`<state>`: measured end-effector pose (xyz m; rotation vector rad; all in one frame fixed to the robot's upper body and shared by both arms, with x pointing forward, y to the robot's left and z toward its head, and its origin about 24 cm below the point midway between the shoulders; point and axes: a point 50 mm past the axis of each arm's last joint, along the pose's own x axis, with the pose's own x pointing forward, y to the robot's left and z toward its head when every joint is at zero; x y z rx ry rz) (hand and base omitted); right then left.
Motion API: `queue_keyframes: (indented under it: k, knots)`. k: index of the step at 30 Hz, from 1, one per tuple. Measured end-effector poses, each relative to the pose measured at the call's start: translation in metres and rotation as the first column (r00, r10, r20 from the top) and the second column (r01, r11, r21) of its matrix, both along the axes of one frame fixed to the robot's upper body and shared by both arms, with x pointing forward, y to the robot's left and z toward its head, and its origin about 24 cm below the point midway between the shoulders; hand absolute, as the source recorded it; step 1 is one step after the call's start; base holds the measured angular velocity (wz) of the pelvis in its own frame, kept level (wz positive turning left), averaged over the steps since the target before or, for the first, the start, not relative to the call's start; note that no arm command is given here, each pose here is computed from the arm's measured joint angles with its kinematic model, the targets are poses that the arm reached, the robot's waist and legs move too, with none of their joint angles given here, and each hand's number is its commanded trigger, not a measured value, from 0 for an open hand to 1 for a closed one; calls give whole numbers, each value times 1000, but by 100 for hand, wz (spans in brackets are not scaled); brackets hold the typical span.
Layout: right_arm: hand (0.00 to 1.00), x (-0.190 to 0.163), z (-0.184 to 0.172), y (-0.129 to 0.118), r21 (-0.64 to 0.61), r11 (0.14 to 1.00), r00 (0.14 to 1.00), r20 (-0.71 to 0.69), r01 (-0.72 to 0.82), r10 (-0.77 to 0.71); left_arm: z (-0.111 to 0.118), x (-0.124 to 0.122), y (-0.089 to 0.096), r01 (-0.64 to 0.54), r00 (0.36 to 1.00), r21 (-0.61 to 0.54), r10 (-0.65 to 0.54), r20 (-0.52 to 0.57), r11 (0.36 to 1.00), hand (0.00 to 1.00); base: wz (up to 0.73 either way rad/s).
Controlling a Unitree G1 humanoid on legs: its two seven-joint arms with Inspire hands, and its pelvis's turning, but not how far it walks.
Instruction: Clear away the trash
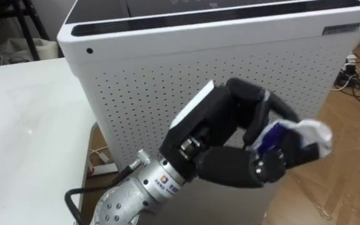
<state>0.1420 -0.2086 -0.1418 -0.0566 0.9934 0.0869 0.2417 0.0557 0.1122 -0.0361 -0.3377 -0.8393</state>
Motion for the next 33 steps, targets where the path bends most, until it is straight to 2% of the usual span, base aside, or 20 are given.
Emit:
queue_keyframes:
  k: [3,5,14,23,33]
  knots:
    - [100,6,2,1,0,1000,1000,14,-1,1,-35,1,12,-55,994,137,67,-84,989,100,14]
    - [100,8,2,0,-5,1000,1000,15,0,0,-67,-3,25,-75,977,248,120,-174,966,100,14]
    - [100,21,7,2,-4,1000,999,47,-10,10,-125,-15,35,-55,925,421,205,-320,905,100,7]
    - [100,34,11,7,13,1000,996,92,-12,11,-163,-30,39,-15,871,501,258,-419,865,100,-2]
    - [100,46,16,12,26,1000,993,120,-12,9,-169,-32,39,-10,857,505,268,-440,863,100,-3]
